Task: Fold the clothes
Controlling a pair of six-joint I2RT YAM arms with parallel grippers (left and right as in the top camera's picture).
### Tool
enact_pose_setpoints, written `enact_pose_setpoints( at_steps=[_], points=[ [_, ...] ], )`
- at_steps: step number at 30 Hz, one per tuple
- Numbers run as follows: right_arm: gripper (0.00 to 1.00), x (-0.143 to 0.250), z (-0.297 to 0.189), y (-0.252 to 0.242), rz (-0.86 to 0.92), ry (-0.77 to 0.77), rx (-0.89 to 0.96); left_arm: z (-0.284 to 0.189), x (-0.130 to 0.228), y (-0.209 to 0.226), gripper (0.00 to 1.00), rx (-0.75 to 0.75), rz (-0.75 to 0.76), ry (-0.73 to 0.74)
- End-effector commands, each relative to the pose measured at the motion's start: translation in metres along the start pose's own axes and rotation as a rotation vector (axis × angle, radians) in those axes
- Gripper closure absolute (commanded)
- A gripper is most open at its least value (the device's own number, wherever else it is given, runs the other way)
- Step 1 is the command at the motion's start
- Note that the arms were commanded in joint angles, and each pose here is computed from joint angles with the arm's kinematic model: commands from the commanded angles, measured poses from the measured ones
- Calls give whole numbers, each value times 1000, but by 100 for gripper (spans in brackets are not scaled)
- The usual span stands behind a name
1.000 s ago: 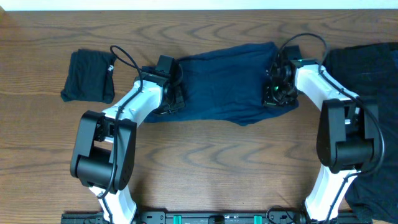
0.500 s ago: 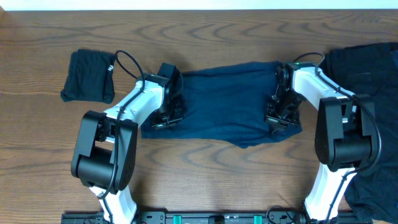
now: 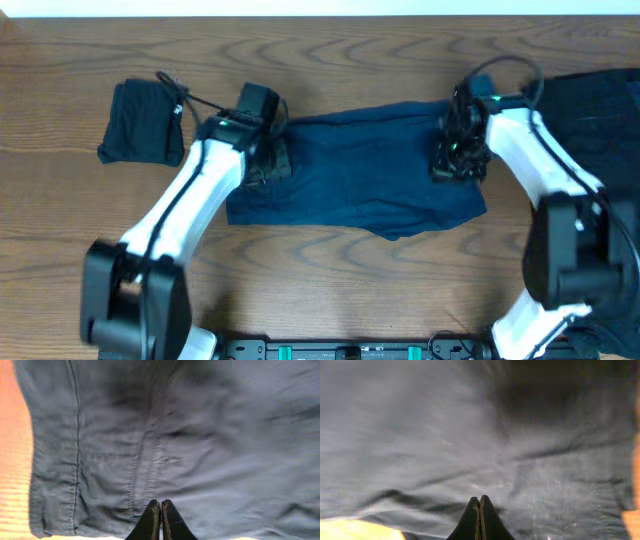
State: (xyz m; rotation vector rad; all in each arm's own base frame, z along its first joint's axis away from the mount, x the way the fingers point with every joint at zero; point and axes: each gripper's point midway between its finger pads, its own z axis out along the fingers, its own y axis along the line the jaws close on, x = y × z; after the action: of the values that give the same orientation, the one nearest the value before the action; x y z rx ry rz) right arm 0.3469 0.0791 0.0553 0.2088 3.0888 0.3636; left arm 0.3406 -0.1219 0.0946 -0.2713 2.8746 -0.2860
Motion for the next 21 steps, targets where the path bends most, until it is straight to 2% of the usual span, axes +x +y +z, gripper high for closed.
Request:
enact_pose_setpoints(
  at_steps=[1,8,15,21],
  points=[
    [99,-15,-19,23,-79,-101,-45,-12,-14,-3,94,7,19,-64],
    [99,-31,6,47,-153,-152,-64,10,-27,-6,94,15,20,-90],
    [99,-59,34,59,-203,-233,-57,33,-51,8,94,-83,13,-173],
    [99,-82,59,61,-213,-285,-68,41,-57,7,94,-77,12,-187]
  ],
)
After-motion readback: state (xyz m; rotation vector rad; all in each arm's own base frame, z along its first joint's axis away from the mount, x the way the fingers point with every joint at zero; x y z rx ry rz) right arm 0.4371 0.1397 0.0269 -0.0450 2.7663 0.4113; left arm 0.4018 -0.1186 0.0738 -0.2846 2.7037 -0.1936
